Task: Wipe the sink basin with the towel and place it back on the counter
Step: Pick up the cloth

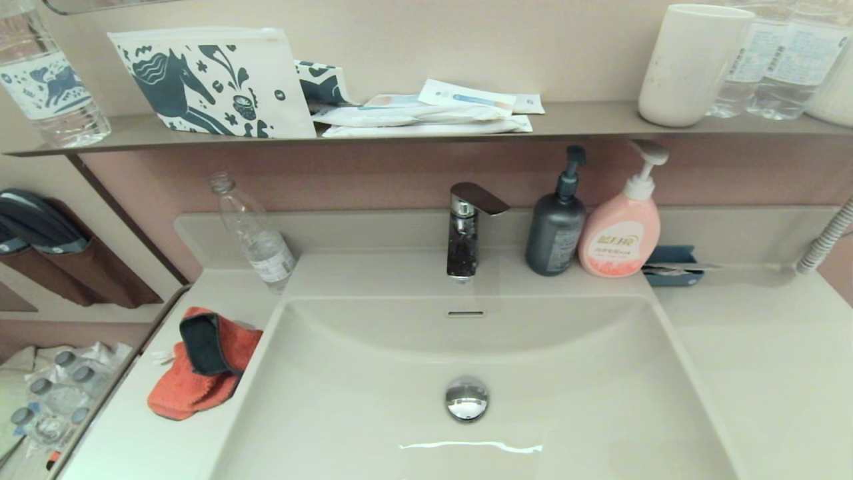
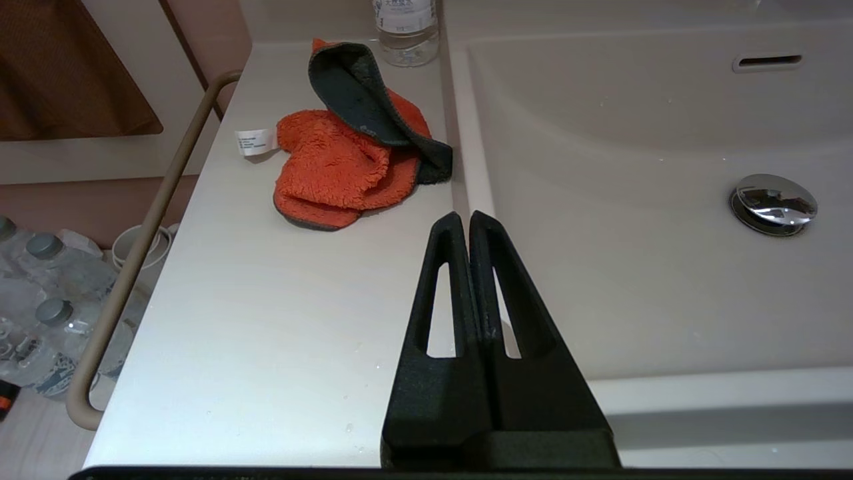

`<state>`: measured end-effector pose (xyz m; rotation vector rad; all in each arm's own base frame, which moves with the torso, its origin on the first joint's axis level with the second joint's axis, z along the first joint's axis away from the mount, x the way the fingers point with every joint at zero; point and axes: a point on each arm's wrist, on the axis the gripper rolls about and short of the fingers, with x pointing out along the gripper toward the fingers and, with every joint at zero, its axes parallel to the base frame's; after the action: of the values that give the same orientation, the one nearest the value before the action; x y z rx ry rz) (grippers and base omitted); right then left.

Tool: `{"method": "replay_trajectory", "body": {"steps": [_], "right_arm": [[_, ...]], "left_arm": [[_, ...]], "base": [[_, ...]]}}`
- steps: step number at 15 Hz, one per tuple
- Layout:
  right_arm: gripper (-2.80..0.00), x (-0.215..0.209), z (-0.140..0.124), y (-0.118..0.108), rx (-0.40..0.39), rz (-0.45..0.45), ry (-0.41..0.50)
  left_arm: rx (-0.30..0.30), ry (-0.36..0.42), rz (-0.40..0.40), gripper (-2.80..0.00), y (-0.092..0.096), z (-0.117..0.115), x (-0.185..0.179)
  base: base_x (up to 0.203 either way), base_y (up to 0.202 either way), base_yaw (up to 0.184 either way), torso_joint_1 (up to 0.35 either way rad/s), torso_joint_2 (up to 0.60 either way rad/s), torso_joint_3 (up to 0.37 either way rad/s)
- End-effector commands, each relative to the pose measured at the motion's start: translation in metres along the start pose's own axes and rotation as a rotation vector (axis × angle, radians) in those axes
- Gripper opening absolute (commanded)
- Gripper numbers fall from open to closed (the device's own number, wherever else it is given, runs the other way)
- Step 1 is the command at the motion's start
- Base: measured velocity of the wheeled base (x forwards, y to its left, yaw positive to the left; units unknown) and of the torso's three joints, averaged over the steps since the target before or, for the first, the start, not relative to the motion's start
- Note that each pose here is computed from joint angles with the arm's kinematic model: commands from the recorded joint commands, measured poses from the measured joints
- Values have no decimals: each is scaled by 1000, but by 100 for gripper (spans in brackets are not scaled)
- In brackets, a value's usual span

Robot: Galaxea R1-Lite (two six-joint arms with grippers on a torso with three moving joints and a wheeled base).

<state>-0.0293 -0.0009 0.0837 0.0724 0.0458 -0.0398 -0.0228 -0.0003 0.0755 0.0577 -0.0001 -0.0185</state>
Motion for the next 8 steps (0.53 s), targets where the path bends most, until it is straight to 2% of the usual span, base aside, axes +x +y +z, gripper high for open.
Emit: {"method": "replay_trajectory", "body": {"steps": [1, 3, 8], "right_arm": [[-280, 3, -3, 0, -33, 2, -26], [-280, 4, -4, 0, -76, 4, -32], [-280, 6, -8, 0, -114, 22, -38]], "left_arm": [[1, 0, 0, -280, 0, 0, 0], [1, 0, 0, -280, 0, 0, 0], [1, 1, 0, -280, 0, 0, 0]], "base": [[0, 0, 0, 0, 0, 0], [0, 0, 0, 0, 0, 0], [0, 0, 0, 0, 0, 0]]}}
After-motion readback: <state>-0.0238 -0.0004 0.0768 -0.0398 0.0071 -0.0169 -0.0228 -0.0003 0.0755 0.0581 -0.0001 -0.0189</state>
